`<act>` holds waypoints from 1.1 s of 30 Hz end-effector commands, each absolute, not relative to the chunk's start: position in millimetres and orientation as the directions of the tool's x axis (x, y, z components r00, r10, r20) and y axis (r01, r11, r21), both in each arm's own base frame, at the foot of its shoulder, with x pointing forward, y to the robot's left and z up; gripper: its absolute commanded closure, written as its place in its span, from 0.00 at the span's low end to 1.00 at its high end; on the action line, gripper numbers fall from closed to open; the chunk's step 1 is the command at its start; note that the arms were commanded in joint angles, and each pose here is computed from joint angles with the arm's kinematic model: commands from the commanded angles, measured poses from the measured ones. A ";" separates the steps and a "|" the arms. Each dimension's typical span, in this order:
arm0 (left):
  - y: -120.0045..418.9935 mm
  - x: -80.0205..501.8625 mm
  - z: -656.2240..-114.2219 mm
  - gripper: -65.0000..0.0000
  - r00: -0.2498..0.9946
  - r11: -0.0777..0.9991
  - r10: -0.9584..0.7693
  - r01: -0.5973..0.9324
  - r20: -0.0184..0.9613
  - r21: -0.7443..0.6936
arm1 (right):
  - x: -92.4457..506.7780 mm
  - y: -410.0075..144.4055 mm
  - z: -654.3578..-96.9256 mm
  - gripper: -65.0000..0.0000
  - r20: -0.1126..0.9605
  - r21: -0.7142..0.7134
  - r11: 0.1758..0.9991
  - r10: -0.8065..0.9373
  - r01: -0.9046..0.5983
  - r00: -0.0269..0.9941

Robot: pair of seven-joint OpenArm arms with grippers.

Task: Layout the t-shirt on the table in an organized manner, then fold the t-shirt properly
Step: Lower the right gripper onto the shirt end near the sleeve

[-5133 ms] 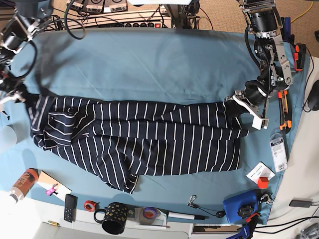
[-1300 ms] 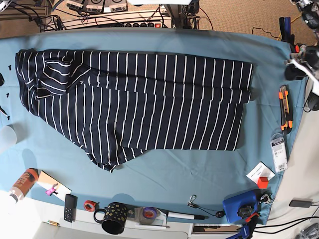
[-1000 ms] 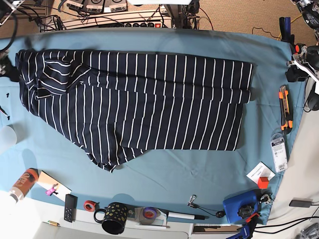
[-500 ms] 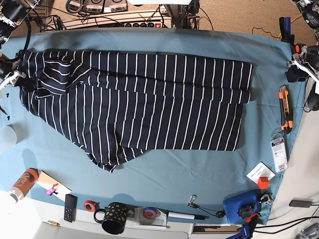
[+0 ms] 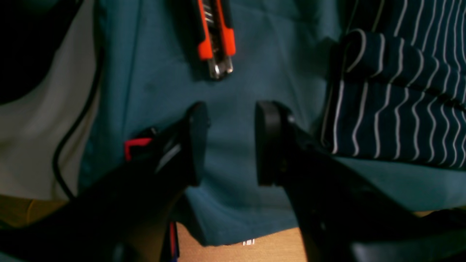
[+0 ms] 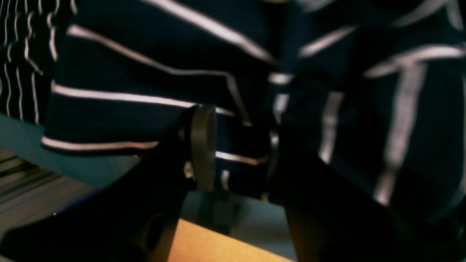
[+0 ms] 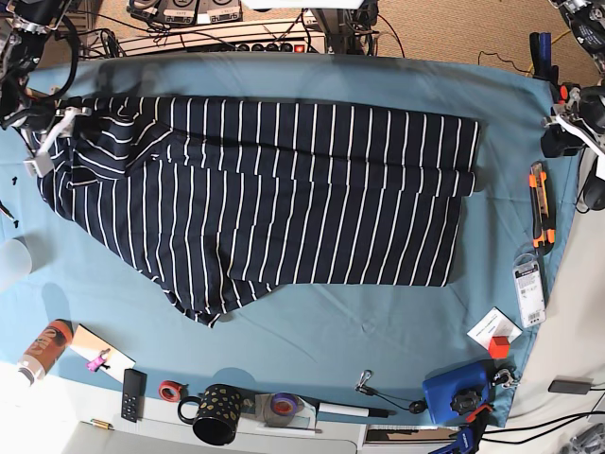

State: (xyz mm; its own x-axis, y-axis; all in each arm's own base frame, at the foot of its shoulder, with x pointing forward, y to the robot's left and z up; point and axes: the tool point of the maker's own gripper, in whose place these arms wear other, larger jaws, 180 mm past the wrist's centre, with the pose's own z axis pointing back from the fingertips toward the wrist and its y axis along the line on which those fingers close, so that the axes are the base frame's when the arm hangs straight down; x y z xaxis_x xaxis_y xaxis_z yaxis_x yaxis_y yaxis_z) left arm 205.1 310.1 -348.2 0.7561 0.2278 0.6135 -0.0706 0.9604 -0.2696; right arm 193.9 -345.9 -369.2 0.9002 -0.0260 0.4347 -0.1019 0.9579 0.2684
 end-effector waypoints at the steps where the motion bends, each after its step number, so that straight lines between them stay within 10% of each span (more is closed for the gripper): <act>1: 314.3 211.5 -336.8 0.65 0.731 0.964 0.216 -0.056 0.647 -0.259 | 202.7 -353.3 -357.1 0.71 0.464 0.234 0.964 0.001 -0.123 0.886; 7: 314.2 211.5 -336.9 0.65 0.731 0.964 0.217 -0.057 0.647 -0.259 | 200.3 -354.8 -360.3 0.73 0.447 0.218 0.968 0.014 -0.124 0.894; 11: 314.2 211.8 -336.7 0.65 0.730 0.964 0.217 -0.056 0.648 -0.259 | 192.9 -366.7 -366.3 1.00 0.402 0.154 0.982 0.039 -0.110 0.915; 25: 314.5 212.7 -335.8 0.65 0.725 0.964 0.218 -0.056 0.653 -0.259 | 193.4 -409.7 -329.7 1.00 0.526 0.130 0.991 -0.096 0.031 0.845; 29: 314.4 212.7 -335.9 0.65 0.725 0.964 0.218 -0.056 0.653 -0.260 | 196.9 -405.1 -327.2 0.69 0.541 0.153 0.988 -0.100 0.019 0.835; 33: 314.4 212.4 -336.1 0.65 0.726 0.964 0.218 -0.057 0.652 -0.259 | 205.9 -410.1 -309.2 0.65 0.576 0.151 0.989 -0.082 -0.007 0.813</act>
